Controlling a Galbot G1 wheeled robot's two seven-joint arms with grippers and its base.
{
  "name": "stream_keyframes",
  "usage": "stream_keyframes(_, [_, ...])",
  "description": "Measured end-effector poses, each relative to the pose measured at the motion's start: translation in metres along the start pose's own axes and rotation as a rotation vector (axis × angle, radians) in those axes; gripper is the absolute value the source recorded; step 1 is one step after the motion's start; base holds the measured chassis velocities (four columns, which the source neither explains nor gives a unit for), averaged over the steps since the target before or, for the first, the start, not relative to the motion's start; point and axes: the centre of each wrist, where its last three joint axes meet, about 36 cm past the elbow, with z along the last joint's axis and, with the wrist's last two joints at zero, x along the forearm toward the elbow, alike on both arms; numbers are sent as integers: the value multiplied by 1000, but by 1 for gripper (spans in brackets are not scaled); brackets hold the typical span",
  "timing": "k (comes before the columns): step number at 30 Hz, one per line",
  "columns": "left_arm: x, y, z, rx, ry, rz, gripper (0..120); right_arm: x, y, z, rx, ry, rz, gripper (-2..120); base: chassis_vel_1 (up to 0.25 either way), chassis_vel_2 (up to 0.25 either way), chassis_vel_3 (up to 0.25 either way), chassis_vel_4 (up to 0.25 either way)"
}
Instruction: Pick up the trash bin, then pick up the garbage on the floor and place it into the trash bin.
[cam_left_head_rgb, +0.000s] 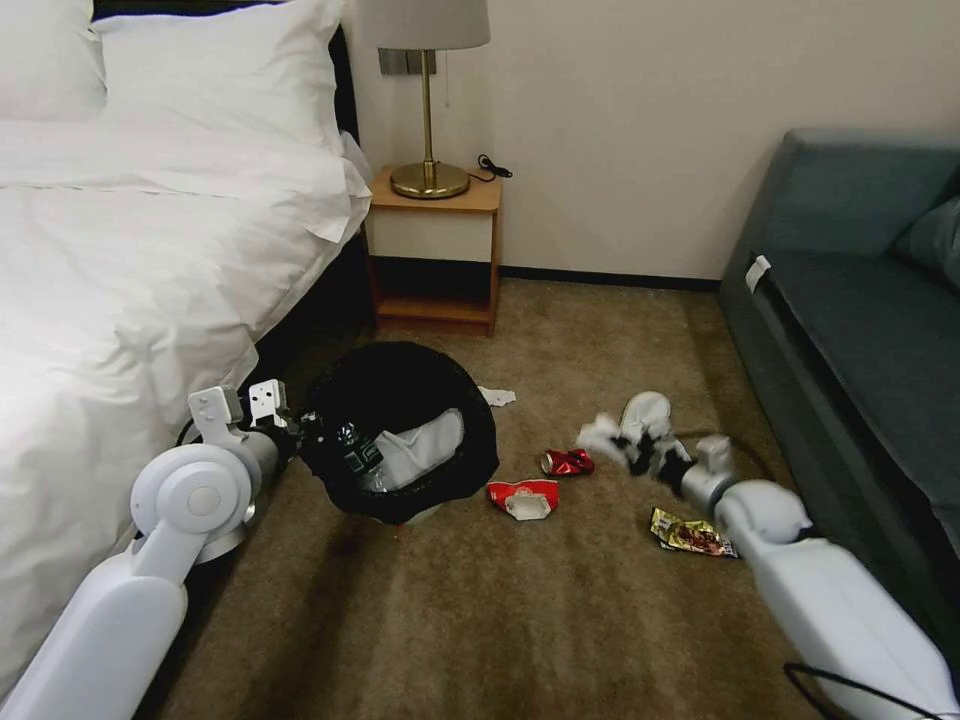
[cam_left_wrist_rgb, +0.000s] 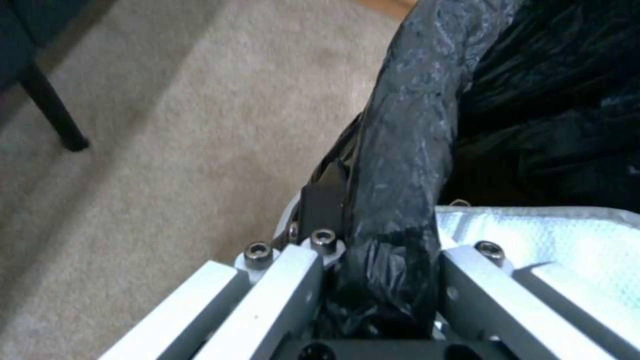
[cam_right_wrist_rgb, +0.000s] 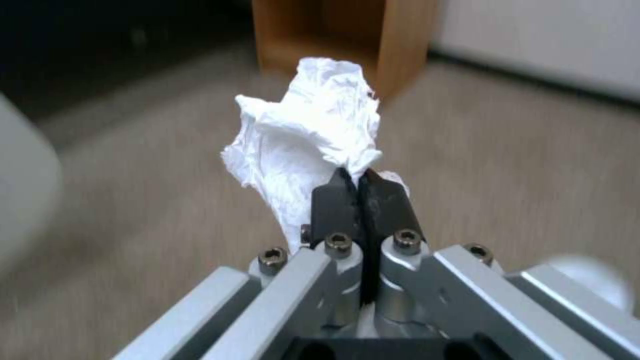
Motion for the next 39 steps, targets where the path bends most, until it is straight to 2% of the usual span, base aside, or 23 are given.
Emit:
stream_keyframes(1, [0, 0, 0, 0, 0, 0, 3, 0, 0, 0, 0, 0, 0, 0, 0, 0, 0, 0])
stream_keyframes(3, [-6, -2, 4, -6, 31, 15, 3, -2, 11, -47, 27, -77, -33, 0, 0, 0, 0, 0])
stream_keyframes(4, [-6, -2, 4, -6, 31, 15, 3, -2, 11, -47, 27, -77, -33, 0, 0, 0, 0, 0])
stream_keyframes(6, [-9, -6, 7, -14, 54, 32, 3, -6, 26, -83, 53, -131, -77, 0, 0, 0, 0, 0])
stream_keyframes(7, [-9, -6, 7, -14, 54, 32, 3, -6, 26, -83, 53, -131, -77, 0, 0, 0, 0, 0])
stream_keyframes(9, [-14, -12, 12, -23, 80, 48, 3, -9, 47, -119, 90, -170, -148, 0, 0, 0, 0, 0])
stream_keyframes(12, [-17, -17, 15, -32, 96, 59, 3, -10, 62, -135, 118, -182, -197, 0, 0, 0, 0, 0])
stream_keyframes(14, [-21, -22, 18, -40, 110, 68, 3, -10, 85, -147, 149, -176, -265, 0, 0, 0, 0, 0])
stream_keyframes(15, [-21, -22, 18, -40, 110, 68, 3, -10, 85, -147, 149, -176, -265, 0, 0, 0, 0, 0])
stream_keyframes(17, [-25, -28, 20, -47, 121, 81, 3, -8, 115, -151, 177, -152, -352, 0, 0, 0, 0, 0])
stream_keyframes(18, [-25, -28, 20, -47, 121, 81, 3, -8, 115, -151, 177, -152, -352, 0, 0, 0, 0, 0])
stream_keyframes(20, [-29, -34, 22, -53, 126, 90, 3, -5, 137, -145, 192, -124, -419, 0, 0, 0, 0, 0])
stream_keyframes(24, [-32, -41, 23, -58, 126, 102, 3, -3, 160, -135, 209, -90, -486, 0, 0, 0, 0, 0])
stream_keyframes(32, [-34, -48, 23, -64, 120, 112, 3, -6, 182, -123, 251, -34, -530, 1, 0, 0, 0, 0])
stream_keyframes(34, [-33, -49, 23, -64, 117, 115, 3, -11, 185, -119, 255, -18, -516, 13, 0, 0, 0, 0])
stream_keyframes(35, [-33, -49, 23, -64, 117, 115, 3, -11, 185, -119, 255, -18, -516, 13, 0, 0, 0, 0])
stream_keyframes(38, [-32, -48, 21, -62, 111, 115, 3, -17, 189, -113, 257, -3, -506, 26, 0, 0, 0, 0])
stream_keyframes(39, [-32, -48, 21, -62, 111, 115, 3, -17, 189, -113, 257, -3, -506, 26, 0, 0, 0, 0])
